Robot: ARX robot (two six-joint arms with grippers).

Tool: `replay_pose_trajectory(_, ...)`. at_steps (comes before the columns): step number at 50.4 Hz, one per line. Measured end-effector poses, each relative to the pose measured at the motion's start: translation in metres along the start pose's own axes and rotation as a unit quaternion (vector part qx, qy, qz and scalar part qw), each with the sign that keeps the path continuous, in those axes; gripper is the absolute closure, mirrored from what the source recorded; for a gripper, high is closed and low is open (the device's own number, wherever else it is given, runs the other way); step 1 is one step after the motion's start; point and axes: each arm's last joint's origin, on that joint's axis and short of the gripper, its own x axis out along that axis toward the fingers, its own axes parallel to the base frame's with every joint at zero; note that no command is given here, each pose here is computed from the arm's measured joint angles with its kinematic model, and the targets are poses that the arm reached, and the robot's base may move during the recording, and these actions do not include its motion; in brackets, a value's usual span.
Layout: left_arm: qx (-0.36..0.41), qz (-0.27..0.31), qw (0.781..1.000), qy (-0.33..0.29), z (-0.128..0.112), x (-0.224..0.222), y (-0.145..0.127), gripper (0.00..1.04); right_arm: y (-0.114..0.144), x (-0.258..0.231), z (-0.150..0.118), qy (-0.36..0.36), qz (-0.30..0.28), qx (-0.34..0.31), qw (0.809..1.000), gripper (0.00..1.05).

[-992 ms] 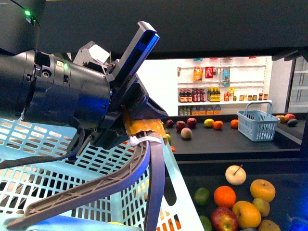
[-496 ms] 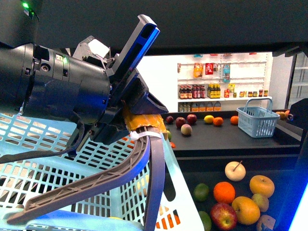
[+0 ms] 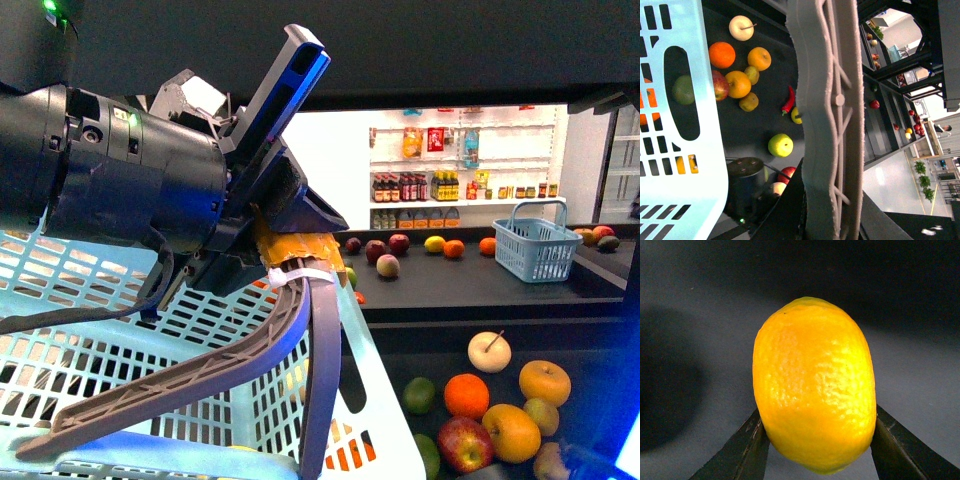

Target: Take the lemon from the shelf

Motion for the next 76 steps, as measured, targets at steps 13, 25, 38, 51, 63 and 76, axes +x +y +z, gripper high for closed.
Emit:
replay_pose_trajectory(13, 0.000, 0.000, 1.000, 0.000, 0.000, 0.000, 0.000, 0.94, -0.070, -0.073, 0.069, -0.103, -0.052, 0.051, 0.992, 0.56)
replay_pose_trajectory(25, 0.000, -0.001, 1.000, 0.001, 0.000, 0.000, 0.000, 0.94, -0.066, -0.173, 0.126, -0.222, 0.011, 0.073, 0.972, 0.56)
replay_pose_trajectory(38, 0.000, 0.000, 1.000, 0.000, 0.000, 0.000, 0.000, 0.94, -0.009, -0.231, 0.139, -0.269, 0.096, 0.054, 0.957, 0.56)
replay_pose_trajectory(51, 0.000, 0.000, 1.000, 0.000, 0.000, 0.000, 0.000, 0.94, 0.026, -0.255, 0.132, -0.273, 0.143, 0.047, 0.950, 0.56)
replay_pose_trajectory(63, 0.000, 0.003, 1.000, -0.003, 0.001, -0.001, 0.001, 0.94, 0.048, -0.256, 0.122, -0.264, 0.167, 0.055, 0.948, 0.56)
replay_pose_trajectory(76, 0.000, 0.006, 1.000, -0.006, 0.002, -0.001, 0.002, 0.94, 0.051, -0.254, 0.120, -0.264, 0.178, 0.062, 0.946, 0.15)
